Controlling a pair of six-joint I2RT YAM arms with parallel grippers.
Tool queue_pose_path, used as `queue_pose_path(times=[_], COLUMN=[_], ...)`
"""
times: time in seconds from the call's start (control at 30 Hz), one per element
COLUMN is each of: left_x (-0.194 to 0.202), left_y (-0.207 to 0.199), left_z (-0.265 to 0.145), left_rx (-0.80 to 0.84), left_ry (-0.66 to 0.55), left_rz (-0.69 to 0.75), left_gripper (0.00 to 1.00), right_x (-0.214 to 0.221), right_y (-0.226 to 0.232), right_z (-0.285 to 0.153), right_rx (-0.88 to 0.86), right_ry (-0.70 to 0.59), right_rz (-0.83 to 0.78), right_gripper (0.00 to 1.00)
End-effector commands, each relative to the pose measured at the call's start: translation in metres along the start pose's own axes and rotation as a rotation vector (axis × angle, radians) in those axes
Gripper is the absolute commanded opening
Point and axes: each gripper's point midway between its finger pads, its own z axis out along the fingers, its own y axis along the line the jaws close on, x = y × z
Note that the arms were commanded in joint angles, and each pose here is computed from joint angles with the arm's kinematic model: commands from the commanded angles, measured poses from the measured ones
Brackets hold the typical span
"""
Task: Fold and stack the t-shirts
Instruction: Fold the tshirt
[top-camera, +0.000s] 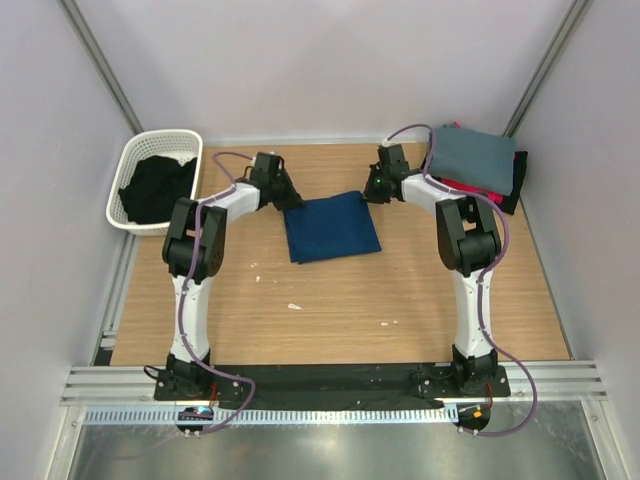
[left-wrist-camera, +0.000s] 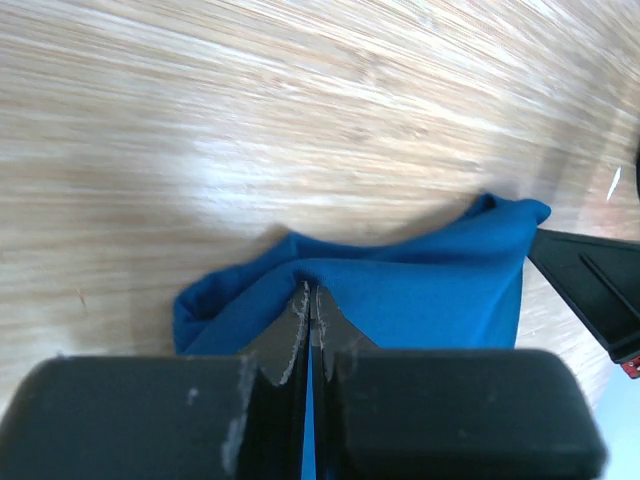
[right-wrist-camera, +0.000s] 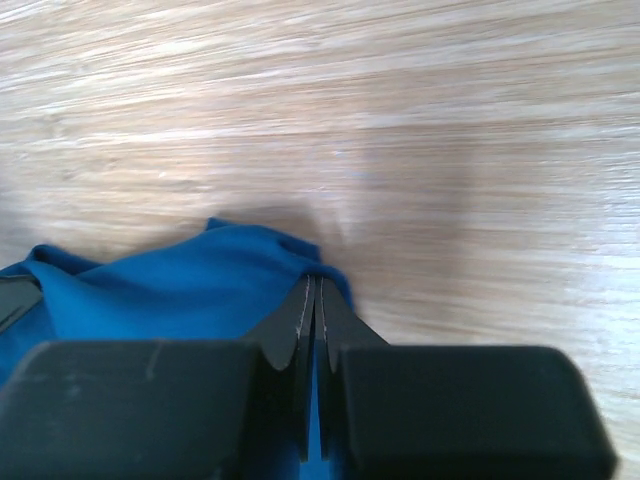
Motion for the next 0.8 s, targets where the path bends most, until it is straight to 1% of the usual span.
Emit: queue_pose_path(times=[0.0, 0.07, 0.13, 0.17, 0.23, 0.27, 0.3, 0.33, 0.37, 0.4, 0.43, 0.47, 0.5, 0.53, 0.6, 0.63, 0.67, 0.73, 0.77], left_x=[-0.010, -0.012, -0.013, -0.013, -0.016, -0.022, -0.027, -0.032, -0.038, -0.042, -0.051, -0.057, -0.059, -0.066, -0.063, -0.062, -0.063, -0.053, -0.052], left_y=[0.004, 0.008, 0.010, 0.009, 0.000, -0.008, -0.015, -0.021, -0.024, -0.029, -0.042, -0.049, -0.050, -0.064, -0.063, -0.062, -0.069, -0.055, -0.061], left_z=[0.004, 0.004, 0.002, 0.002, -0.006, -0.010, -0.021, -0.028, -0.036, -0.045, -0.063, -0.075, -0.085, -0.109, -0.126, -0.136, -0.158, -0.172, -0.195], left_rx=[-0.002, 0.003, 0.027, 0.046, 0.111, 0.137, 0.148, 0.153, 0.152, 0.154, 0.171, 0.172, 0.165, 0.184, 0.162, 0.154, 0.161, 0.113, 0.122], left_ry=[0.007, 0.015, 0.037, 0.048, 0.075, 0.067, 0.061, 0.049, 0.027, 0.016, -0.016, -0.045, -0.052, -0.094, -0.108, -0.122, -0.151, -0.159, -0.191], left_rz=[-0.034, -0.045, -0.032, -0.022, 0.019, 0.045, 0.073, 0.097, 0.138, 0.157, 0.182, 0.203, 0.218, 0.241, 0.251, 0.252, 0.260, 0.245, 0.248], left_gripper=[0.00, 0.01, 0.06, 0.08, 0.20, 0.26, 0.38, 0.45, 0.52, 0.62, 0.68, 0.71, 0.79, 0.82, 0.90, 0.91, 0.92, 0.93, 0.93], right_x=[-0.024, -0.024, -0.030, -0.033, -0.039, -0.040, -0.042, -0.044, -0.044, -0.039, -0.042, -0.039, -0.031, -0.028, -0.015, -0.008, 0.000, 0.014, 0.020], right_y=[0.010, 0.012, 0.019, 0.022, 0.031, 0.034, 0.041, 0.044, 0.047, 0.047, 0.053, 0.053, 0.048, 0.047, 0.042, 0.040, 0.037, 0.033, 0.031], right_z=[-0.003, -0.006, -0.018, -0.023, -0.041, -0.047, -0.060, -0.067, -0.075, -0.079, -0.093, -0.096, -0.096, -0.098, -0.096, -0.093, -0.088, -0.081, -0.076], right_rx=[-0.033, -0.044, -0.062, -0.070, -0.098, -0.107, -0.128, -0.138, -0.147, -0.152, -0.173, -0.174, -0.164, -0.166, -0.166, -0.167, -0.167, -0.156, -0.147], right_ry=[-0.056, -0.050, -0.062, -0.067, -0.075, -0.074, -0.069, -0.071, -0.071, -0.062, -0.075, -0.075, -0.060, -0.056, -0.024, -0.005, 0.018, 0.046, 0.060], right_rz=[0.010, 0.008, -0.004, -0.012, -0.033, -0.043, -0.050, -0.056, -0.063, -0.068, -0.072, -0.080, -0.081, -0.090, -0.108, -0.111, -0.114, -0.141, -0.153], right_gripper=[0.07, 0.10, 0.12, 0.16, 0.22, 0.30, 0.36, 0.43, 0.56, 0.63, 0.69, 0.78, 0.83, 0.86, 0.90, 0.91, 0.91, 0.91, 0.91])
